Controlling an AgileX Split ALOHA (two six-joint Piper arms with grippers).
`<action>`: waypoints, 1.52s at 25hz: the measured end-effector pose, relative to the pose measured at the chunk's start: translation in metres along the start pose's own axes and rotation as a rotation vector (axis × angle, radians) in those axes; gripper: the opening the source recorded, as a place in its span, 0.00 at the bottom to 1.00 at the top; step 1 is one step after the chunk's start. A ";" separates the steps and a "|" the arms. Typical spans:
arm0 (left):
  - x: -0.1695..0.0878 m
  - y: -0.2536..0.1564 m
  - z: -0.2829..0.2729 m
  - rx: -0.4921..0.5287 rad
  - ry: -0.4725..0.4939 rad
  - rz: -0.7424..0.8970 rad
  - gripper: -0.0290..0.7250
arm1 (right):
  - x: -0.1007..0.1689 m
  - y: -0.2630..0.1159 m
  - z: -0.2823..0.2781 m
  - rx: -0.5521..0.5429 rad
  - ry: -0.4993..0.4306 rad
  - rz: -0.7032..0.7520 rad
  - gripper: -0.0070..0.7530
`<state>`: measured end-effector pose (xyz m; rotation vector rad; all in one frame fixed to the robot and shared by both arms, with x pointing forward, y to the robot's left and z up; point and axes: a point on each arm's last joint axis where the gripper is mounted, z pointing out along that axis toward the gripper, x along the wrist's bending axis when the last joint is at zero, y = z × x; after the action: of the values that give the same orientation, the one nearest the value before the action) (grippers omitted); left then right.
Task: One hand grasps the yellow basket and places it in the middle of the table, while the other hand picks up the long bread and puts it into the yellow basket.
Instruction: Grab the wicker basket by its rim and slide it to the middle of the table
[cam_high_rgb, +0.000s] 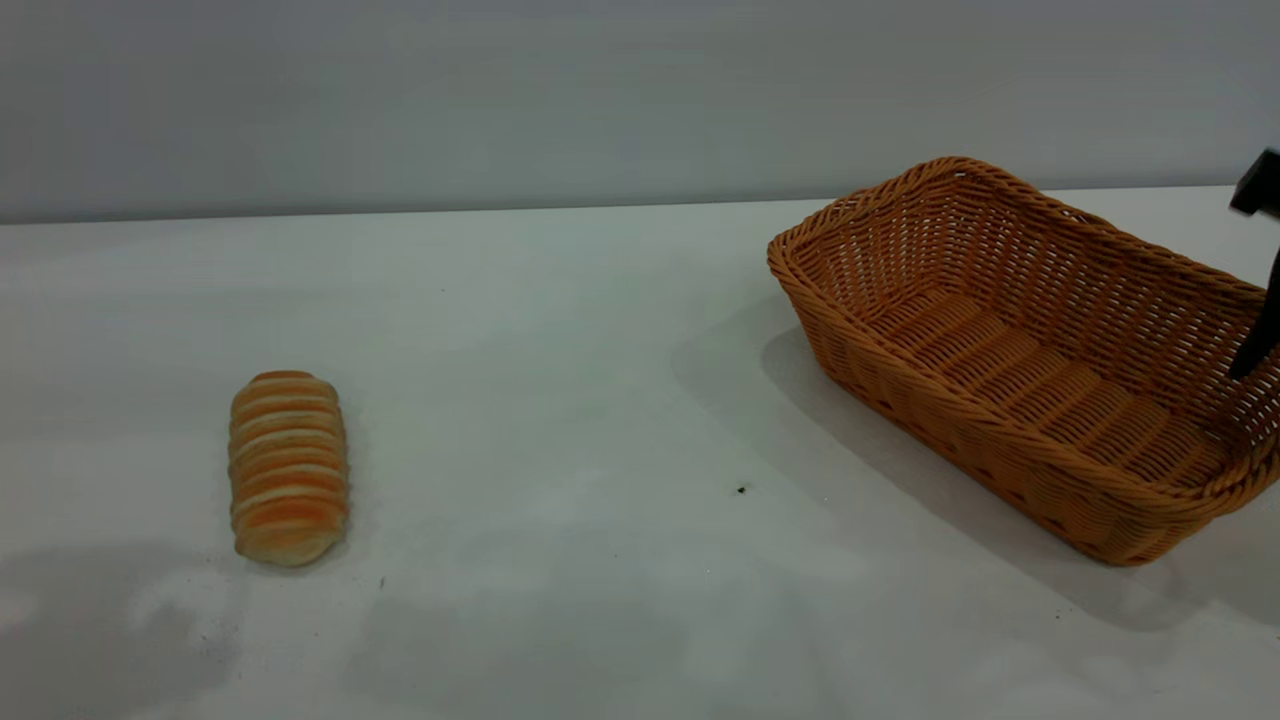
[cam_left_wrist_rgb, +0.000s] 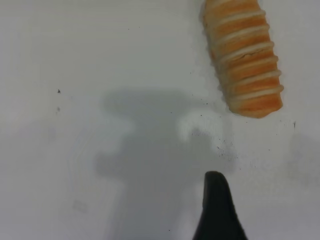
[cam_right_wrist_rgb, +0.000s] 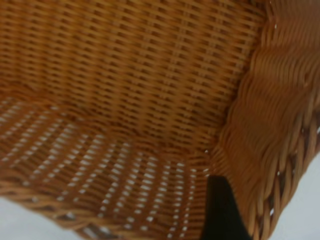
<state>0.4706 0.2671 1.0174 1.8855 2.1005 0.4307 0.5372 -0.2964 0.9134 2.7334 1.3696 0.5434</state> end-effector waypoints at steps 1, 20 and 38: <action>0.000 0.000 0.000 0.000 0.000 0.000 0.78 | -0.001 0.000 0.003 0.001 -0.003 0.000 0.71; 0.000 -0.001 0.000 0.012 0.005 0.001 0.78 | -0.010 0.004 0.046 -0.007 -0.053 -0.003 0.68; 0.001 -0.001 0.000 0.014 0.006 0.002 0.78 | 0.005 0.024 0.046 -0.014 -0.032 -0.219 0.14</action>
<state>0.4693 0.2675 1.0169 1.8969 2.1109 0.4232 0.5731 -0.3016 0.8763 2.5242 1.6230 0.4898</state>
